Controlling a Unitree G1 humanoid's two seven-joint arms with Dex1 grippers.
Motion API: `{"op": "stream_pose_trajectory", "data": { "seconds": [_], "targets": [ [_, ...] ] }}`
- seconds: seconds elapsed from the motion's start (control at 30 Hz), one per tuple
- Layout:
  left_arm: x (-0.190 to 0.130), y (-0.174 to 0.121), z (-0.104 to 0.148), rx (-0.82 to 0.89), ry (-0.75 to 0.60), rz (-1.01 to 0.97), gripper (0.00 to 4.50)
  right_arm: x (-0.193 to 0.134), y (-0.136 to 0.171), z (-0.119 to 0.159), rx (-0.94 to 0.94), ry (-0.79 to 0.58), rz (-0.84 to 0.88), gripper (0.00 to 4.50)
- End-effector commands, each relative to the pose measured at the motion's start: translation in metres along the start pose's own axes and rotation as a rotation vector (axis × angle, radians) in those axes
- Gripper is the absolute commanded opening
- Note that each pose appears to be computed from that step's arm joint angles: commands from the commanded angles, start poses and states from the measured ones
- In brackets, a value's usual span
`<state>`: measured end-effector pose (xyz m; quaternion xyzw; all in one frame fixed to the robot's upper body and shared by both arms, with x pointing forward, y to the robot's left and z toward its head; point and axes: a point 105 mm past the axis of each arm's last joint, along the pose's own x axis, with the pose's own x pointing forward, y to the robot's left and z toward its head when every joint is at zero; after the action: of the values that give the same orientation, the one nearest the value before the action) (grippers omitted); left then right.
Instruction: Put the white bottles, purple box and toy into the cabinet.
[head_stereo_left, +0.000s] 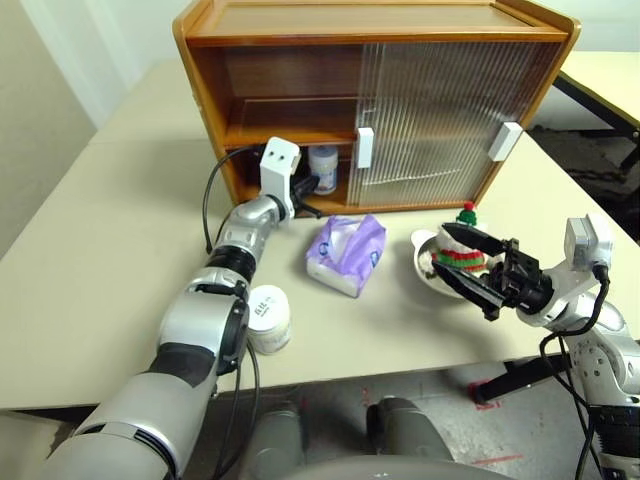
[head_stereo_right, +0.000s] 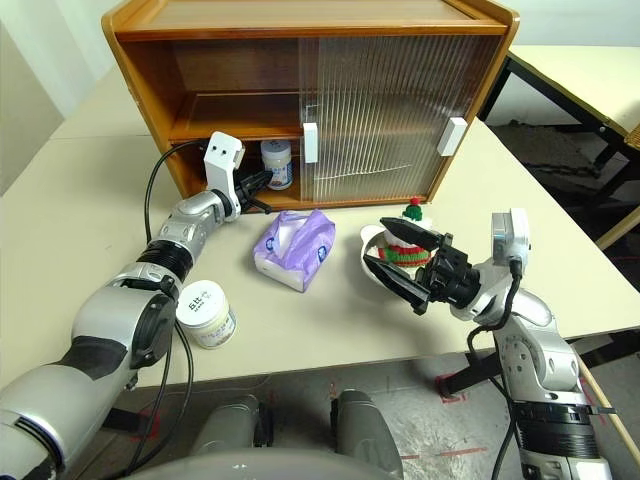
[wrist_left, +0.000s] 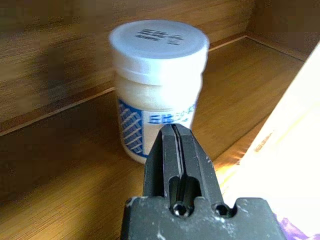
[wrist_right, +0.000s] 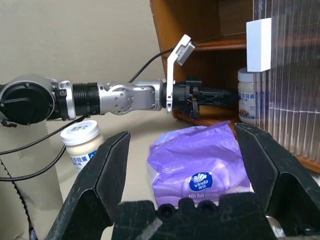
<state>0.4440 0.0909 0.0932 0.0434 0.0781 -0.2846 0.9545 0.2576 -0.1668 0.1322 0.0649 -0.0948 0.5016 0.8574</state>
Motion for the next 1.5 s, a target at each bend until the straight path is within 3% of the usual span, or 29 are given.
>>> {"op": "stream_pose_trajectory", "data": {
  "seconds": [0.03,0.2,0.5,1.07,1.5],
  "targets": [
    [0.004,-0.007,0.0,0.027,0.019,-0.035,0.02,-0.001,0.002,0.004,-0.019,-0.007,0.0,4.5],
    [0.002,-0.007,-0.002,0.042,0.024,-0.044,0.02,0.001,0.002,0.004,-0.019,-0.009,0.0,4.5],
    [-0.014,0.031,-0.007,0.049,0.022,0.146,0.02,0.002,0.002,0.003,-0.016,-0.016,0.001,4.5],
    [0.006,0.01,0.0,0.12,0.077,0.112,0.02,0.0,0.007,0.006,-0.02,-0.023,-0.023,4.5],
    [-0.01,0.018,0.017,0.116,-0.037,-0.002,0.02,0.003,0.003,0.006,-0.016,-0.017,0.002,4.5]
  ]
}}
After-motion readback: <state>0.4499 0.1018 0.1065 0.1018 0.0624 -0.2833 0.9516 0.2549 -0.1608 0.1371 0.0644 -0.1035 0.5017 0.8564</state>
